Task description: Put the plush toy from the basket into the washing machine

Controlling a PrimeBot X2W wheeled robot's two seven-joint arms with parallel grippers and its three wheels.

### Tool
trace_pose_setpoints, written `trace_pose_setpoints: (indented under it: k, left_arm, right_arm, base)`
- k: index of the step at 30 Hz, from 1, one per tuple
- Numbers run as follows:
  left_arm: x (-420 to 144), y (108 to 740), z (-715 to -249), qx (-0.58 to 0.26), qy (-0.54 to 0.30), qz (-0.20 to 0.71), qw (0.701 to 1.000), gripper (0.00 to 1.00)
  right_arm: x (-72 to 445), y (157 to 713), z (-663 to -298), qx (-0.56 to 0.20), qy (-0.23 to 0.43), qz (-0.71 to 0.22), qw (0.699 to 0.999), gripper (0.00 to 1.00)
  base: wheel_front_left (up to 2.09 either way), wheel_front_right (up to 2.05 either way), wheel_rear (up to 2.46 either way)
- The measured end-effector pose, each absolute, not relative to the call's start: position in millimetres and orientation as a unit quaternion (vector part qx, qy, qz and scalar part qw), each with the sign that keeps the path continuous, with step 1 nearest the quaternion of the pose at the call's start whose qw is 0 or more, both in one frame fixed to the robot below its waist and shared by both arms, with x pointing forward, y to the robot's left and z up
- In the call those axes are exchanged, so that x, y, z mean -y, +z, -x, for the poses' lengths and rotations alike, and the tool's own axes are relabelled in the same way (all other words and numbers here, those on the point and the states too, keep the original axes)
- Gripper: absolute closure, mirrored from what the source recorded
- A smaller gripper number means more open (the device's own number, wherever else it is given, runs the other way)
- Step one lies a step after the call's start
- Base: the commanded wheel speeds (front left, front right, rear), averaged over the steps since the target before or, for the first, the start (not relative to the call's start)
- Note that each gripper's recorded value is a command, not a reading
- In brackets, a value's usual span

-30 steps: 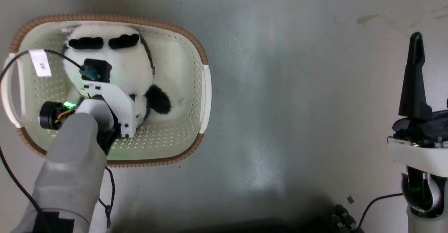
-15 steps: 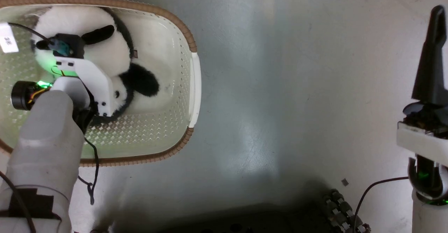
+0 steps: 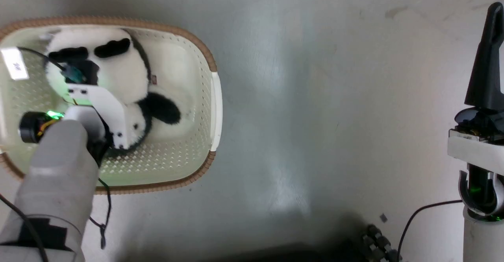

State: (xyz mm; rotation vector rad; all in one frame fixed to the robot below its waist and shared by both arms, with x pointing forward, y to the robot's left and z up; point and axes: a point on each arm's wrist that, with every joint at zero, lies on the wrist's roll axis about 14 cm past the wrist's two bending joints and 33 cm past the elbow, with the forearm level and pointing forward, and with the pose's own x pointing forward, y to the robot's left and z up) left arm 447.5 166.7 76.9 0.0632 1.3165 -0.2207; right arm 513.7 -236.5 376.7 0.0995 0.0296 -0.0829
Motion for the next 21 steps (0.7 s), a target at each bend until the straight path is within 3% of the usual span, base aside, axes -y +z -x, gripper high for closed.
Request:
trace_pose_setpoints:
  k: [9, 21]
  left_arm:
    - [-147, 138, -456, -0.550, -0.131, -0.033, 0.824, 1.00]
    - [-146, 222, -426, -0.468, -0.124, -0.002, 0.875, 1.00]
  right_arm:
    - [229, 423, -506, 0.021, -0.034, -0.060, 0.997, 0.00]
    - [211, 466, -462, 0.031, -0.015, -0.067, 0.997, 0.00]
  base:
    - [0.00, 0.00, 0.00]
    - [0.00, 0.00, 0.00]
